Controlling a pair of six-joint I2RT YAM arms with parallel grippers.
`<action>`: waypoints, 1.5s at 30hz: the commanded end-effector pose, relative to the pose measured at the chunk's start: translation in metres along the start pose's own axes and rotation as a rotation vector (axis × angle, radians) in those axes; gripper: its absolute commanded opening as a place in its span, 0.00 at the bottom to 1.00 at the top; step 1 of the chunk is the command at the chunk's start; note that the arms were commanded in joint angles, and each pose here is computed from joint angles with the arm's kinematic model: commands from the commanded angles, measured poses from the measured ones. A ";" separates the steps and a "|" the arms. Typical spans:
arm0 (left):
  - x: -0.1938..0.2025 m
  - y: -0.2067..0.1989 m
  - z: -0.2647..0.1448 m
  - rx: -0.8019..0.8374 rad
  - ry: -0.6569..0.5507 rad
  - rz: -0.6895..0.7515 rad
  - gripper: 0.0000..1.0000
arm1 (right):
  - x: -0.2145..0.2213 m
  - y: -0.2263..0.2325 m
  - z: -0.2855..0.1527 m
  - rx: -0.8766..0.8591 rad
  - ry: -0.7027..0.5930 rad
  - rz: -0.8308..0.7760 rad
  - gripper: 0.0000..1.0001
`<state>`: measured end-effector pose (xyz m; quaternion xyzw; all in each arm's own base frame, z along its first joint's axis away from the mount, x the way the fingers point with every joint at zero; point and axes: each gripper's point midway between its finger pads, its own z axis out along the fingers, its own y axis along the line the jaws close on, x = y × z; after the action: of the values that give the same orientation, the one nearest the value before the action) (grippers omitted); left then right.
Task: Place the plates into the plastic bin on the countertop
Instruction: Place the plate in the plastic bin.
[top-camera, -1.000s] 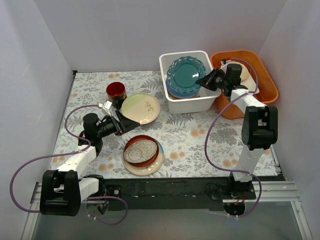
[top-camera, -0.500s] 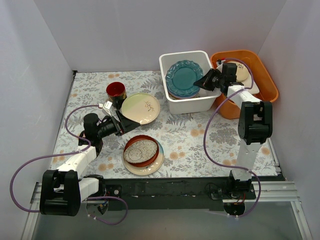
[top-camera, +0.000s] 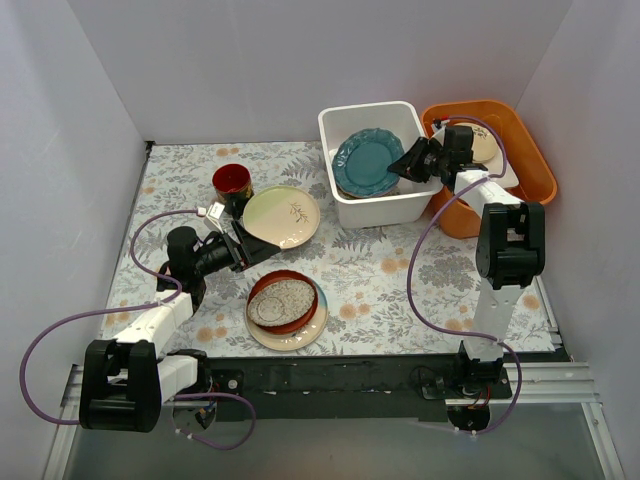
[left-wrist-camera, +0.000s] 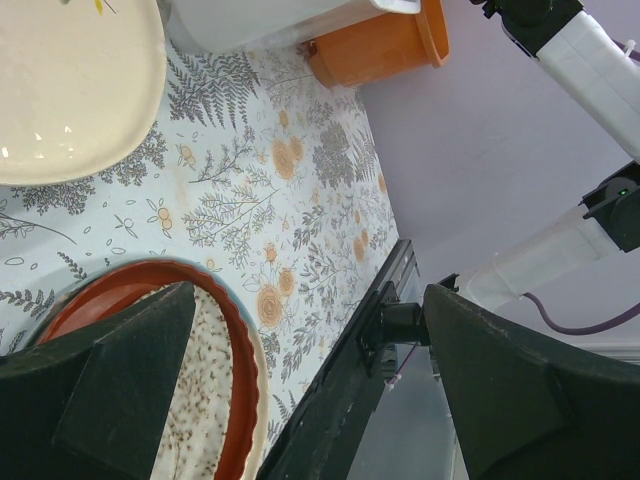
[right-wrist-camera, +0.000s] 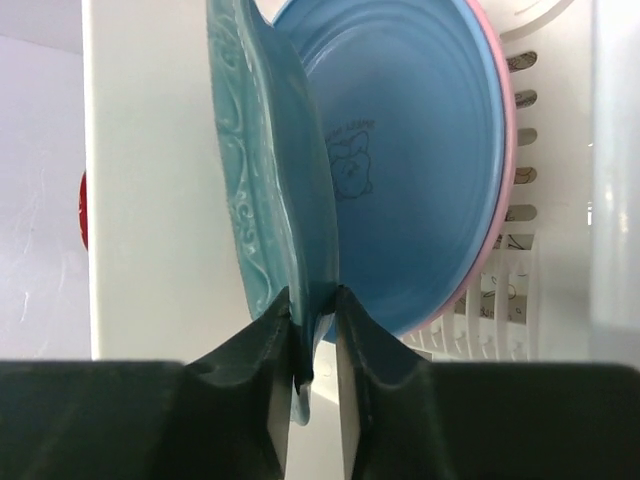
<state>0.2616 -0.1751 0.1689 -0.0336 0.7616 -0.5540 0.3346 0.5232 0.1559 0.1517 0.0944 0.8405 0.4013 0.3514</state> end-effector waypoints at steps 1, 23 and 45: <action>0.002 0.000 -0.001 0.002 -0.002 0.021 0.98 | -0.024 0.033 -0.011 -0.111 -0.054 -0.072 0.31; 0.003 -0.001 -0.001 0.002 -0.004 0.023 0.98 | -0.044 0.053 -0.066 0.025 -0.176 -0.176 0.62; -0.004 0.025 0.001 -0.145 -0.026 -0.015 0.98 | -0.041 0.122 -0.117 -0.090 -0.296 -0.288 0.64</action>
<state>0.2654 -0.1701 0.1551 -0.0579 0.7782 -0.5301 0.3317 0.4744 0.1334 0.2900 0.0477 0.7851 0.3541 0.5059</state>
